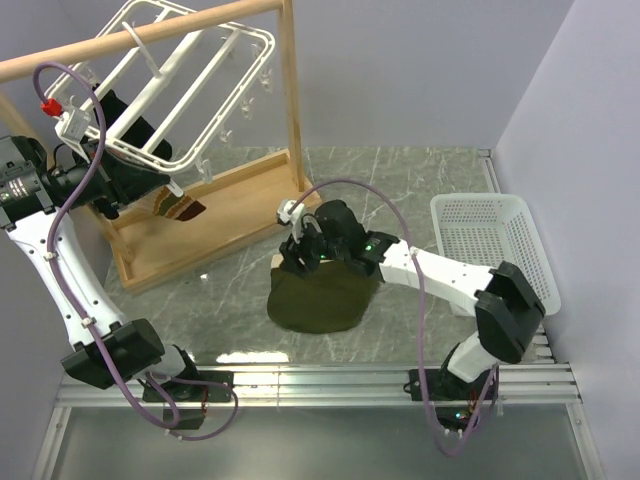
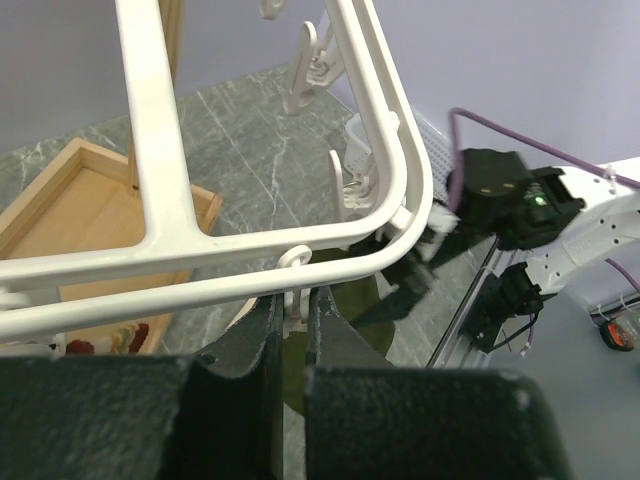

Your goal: Clip the underwear to the hanger

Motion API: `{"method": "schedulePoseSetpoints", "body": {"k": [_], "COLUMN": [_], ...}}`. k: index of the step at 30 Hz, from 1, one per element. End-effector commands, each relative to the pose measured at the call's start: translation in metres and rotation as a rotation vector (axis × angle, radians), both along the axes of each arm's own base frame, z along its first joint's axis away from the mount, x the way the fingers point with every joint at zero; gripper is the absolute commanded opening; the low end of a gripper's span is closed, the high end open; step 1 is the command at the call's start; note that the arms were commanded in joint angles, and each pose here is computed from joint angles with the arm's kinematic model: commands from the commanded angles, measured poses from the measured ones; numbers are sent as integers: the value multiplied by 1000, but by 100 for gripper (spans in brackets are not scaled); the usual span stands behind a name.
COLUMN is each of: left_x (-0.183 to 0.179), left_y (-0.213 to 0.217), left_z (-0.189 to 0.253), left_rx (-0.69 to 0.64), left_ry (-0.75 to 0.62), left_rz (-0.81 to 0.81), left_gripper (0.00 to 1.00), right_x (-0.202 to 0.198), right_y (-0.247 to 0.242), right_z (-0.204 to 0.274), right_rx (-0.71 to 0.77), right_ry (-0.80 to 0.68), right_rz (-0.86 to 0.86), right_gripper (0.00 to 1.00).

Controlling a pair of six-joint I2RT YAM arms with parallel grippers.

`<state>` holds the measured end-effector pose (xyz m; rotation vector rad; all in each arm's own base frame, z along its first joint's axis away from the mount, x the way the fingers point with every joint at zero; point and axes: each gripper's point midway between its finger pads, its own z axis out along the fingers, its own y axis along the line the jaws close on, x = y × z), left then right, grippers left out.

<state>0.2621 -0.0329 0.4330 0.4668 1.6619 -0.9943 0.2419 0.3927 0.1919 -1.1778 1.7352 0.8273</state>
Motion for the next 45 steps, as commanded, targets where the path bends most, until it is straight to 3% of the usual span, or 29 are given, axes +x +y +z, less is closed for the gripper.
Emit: {"method": "schedulePoseSetpoints", "body": {"k": [1,9,18,39,41,44,45], "left_x": [-22,-22,-23,-22,-21,-22,-22], "left_y": [-18,-18,-19,-18,-18,-18,-18], "left_z": [35,35,32,30,30,30,29], "left_rx": [-102,-101,-105,-108,-109,-110,-112], "left_ry": [-117,-118,-113,-112,-111,-109,-107], "left_rz": [-130,-129,-128,-128,-128,-127,-129], "left_gripper": [1,1,1,1,1,1,1], "right_x": [22,65,93,68,62,52,51], "right_y": [-24,-37,-19,-28,-30,-31,-29], "right_z": [-36,-102,-127,-195,-199,-202,-199], "right_rx": [-131,-341,-391,-584,-601,-608,-595], "right_ry": [58,131,133,182,183,181,172], "right_rz": [-21,-21,-7,53,73,126,142], "right_gripper": [61,63,65,65,59,16,12]}}
